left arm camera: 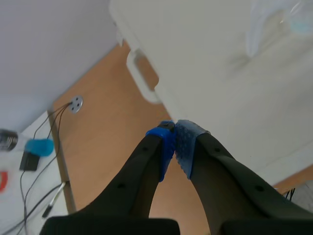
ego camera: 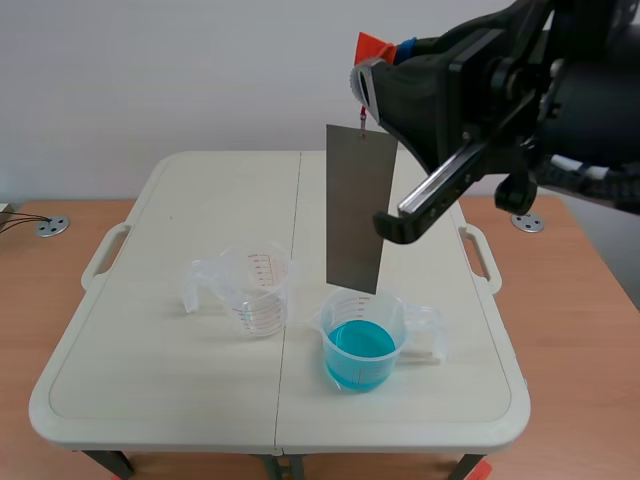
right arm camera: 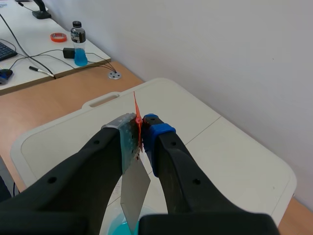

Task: Hold the metal plate by the orange handle, dip it into the blue solution, take it out and point at it, then put the plate back in the beaker on the left.
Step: 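Raise the plate and point at it, then put the plate into the left beaker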

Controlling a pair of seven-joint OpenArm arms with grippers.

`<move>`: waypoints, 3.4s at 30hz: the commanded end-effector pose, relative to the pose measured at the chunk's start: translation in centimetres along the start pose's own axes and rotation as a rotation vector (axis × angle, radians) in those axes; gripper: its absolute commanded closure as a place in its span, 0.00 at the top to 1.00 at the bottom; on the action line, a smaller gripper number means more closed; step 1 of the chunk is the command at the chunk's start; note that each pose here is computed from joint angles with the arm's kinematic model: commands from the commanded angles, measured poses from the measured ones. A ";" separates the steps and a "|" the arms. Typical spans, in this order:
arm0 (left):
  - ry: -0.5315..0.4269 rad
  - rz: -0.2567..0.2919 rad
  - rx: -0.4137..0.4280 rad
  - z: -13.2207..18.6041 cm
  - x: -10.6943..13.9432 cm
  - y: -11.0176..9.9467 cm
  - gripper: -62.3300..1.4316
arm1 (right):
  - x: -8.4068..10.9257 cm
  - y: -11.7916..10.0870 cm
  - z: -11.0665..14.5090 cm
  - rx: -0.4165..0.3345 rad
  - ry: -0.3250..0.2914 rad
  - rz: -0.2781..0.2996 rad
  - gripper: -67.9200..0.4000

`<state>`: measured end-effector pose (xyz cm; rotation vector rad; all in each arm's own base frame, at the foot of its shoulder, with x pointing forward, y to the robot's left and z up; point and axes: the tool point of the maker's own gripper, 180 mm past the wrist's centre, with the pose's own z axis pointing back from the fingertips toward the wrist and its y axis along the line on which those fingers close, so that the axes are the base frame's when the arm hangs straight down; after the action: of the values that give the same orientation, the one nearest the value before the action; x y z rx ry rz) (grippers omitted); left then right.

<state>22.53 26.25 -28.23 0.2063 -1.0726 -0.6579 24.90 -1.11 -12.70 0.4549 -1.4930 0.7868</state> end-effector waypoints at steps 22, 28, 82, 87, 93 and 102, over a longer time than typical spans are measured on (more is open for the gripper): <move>0.486 0.054 -0.179 12.1 -14.0 -6.4 0.08 | 1.6 -0.2 0.1 0.002 -0.055 0.025 0.03; 0.528 0.066 -0.199 13.3 -14.8 -7.1 0.08 | 2.0 -0.2 0.0 0.004 -0.072 0.029 0.03; 0.583 0.071 -0.226 14.0 -15.6 -7.6 0.08 | 2.2 -1.0 -11.2 0.165 -0.094 -0.026 0.03; 0.583 0.071 -0.226 14.0 -15.6 -7.6 0.08 | 1.6 -0.6 -12.3 0.186 -0.077 -0.055 0.03; 0.583 0.071 -0.226 13.9 -15.6 -7.6 0.08 | 0.4 0.1 -13.4 0.215 -0.050 -0.091 0.03; 0.583 0.071 -0.226 14.0 -15.6 -7.6 0.08 | -0.7 2.0 -14.2 0.269 -0.018 -0.105 0.03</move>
<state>2.48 31.88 -36.82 0.1539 -0.4259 -0.6075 33.40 9.69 -16.46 0.7157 -1.3189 0.8992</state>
